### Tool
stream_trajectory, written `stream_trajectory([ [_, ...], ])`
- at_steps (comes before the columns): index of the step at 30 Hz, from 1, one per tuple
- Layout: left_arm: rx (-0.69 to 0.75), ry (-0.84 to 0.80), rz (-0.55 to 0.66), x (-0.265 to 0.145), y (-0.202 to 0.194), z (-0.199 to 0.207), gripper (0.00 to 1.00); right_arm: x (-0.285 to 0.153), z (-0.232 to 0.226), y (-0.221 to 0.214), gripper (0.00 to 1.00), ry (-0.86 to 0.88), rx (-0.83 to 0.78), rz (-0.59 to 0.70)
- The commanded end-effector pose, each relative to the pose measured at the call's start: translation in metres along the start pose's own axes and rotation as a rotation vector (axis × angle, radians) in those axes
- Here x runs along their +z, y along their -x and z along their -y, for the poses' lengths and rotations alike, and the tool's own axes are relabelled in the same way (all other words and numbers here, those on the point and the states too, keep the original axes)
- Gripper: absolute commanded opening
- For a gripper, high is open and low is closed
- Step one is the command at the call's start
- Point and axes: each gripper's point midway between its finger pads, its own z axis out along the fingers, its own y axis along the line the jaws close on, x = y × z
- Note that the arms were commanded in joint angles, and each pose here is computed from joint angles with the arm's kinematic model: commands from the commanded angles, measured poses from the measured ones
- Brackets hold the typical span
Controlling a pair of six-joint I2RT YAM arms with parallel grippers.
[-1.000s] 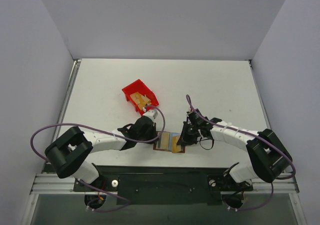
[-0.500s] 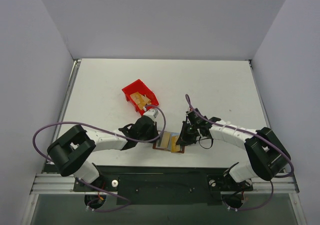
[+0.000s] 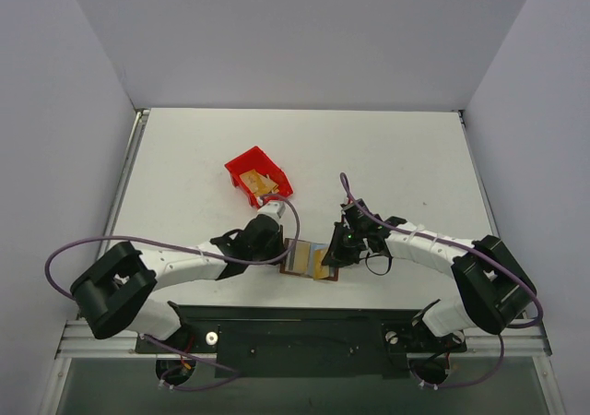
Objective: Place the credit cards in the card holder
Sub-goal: Insert the credit card into the card holder.
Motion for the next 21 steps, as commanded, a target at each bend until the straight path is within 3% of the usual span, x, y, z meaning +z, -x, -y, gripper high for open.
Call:
stream_trajectory([
  [1, 0.005, -0.002, 0.117, -0.026, 0.043, 0.014, 0.0, 0.005, 0.021, 0.0, 0.0, -0.096, 0.006, 0.022],
  [7, 0.086, -0.177, 0.148, -0.037, 0.066, 0.064, 0.0, 0.006, 0.021, 0.0, 0.0, -0.095, 0.007, 0.023],
  [13, 0.165, -0.271, 0.075, -0.018, 0.038, 0.095, 0.0, 0.008, 0.021, -0.001, 0.0, -0.094, 0.012, 0.018],
  [21, 0.182, -0.292, 0.02, 0.004, 0.009, 0.103, 0.0, 0.008, 0.023, -0.002, 0.0, -0.098, 0.012, 0.013],
])
